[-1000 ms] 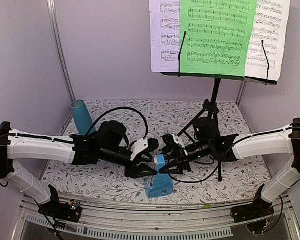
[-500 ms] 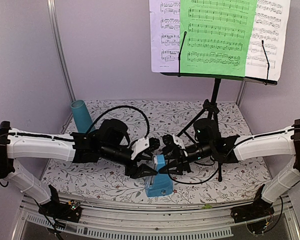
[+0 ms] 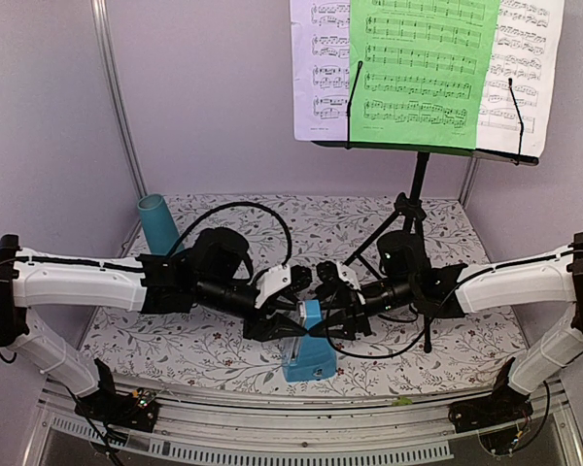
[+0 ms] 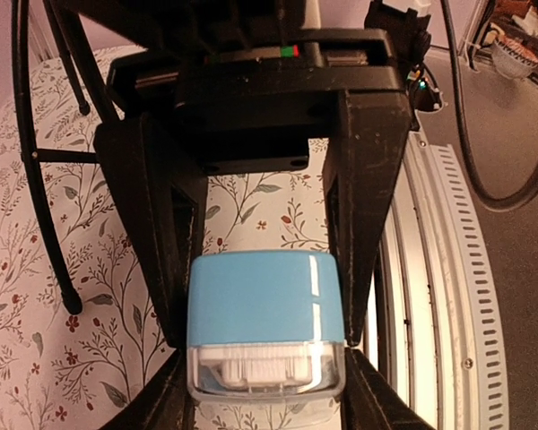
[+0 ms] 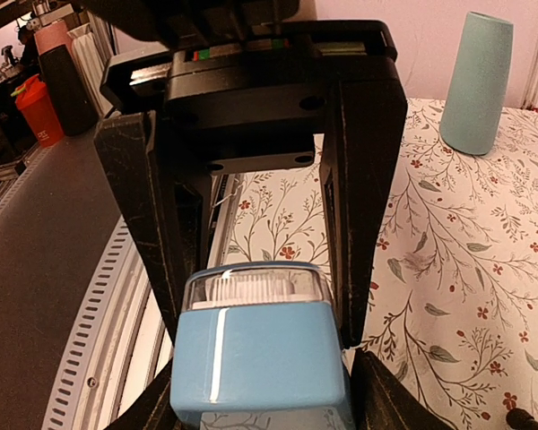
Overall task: Set up the instrument practice props
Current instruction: Hold the metronome at the center of the board, then open the cover of the metronome.
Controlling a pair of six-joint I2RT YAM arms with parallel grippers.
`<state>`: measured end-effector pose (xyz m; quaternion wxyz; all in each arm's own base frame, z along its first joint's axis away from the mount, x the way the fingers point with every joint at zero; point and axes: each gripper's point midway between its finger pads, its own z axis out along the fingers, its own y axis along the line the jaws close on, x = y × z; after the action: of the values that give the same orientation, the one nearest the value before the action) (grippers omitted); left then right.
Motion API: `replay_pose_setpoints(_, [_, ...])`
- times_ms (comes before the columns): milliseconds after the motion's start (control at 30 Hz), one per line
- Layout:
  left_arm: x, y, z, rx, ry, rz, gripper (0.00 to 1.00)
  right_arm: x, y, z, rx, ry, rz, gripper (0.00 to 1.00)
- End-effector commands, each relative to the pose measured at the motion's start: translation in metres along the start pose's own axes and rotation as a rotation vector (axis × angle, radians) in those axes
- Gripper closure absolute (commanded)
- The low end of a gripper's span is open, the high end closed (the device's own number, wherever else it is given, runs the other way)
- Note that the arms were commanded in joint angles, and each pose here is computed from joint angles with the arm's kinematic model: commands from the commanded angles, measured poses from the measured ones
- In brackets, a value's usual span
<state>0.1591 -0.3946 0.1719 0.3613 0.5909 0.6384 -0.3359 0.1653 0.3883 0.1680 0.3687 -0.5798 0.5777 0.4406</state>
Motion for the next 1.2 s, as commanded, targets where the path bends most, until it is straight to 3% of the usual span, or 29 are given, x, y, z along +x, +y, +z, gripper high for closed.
replay_pose_setpoints(0, [-0.010,-0.002,-0.001,0.032,-0.013,0.010,0.50,0.008,-0.003,-0.002,0.041,0.024,0.004,0.60])
replay_pose_setpoints(200, [-0.013,-0.007,-0.004,0.056,-0.011,0.010,0.38,0.011,-0.005,-0.001,0.051,0.036,0.002,0.63])
replay_pose_setpoints(333, [-0.011,-0.003,-0.004,0.043,-0.004,0.010,0.38,0.013,-0.006,0.000,0.054,0.043,0.005,0.63])
replay_pose_setpoints(667, [-0.011,-0.003,-0.006,0.051,-0.001,0.013,0.60,0.015,-0.007,0.001,0.066,0.055,0.005,0.65])
replay_pose_setpoints(767, [-0.014,-0.003,-0.008,0.052,-0.010,0.020,0.73,0.015,-0.007,0.001,0.072,0.060,0.004,0.66])
replay_pose_setpoints(900, [-0.020,-0.004,-0.010,0.058,-0.022,0.024,0.83,0.017,-0.008,0.003,0.077,0.076,0.004,0.68])
replay_pose_setpoints(1167, [-0.037,-0.007,-0.020,0.061,-0.080,0.034,0.95,0.024,-0.011,0.006,0.095,0.112,0.011,0.75])
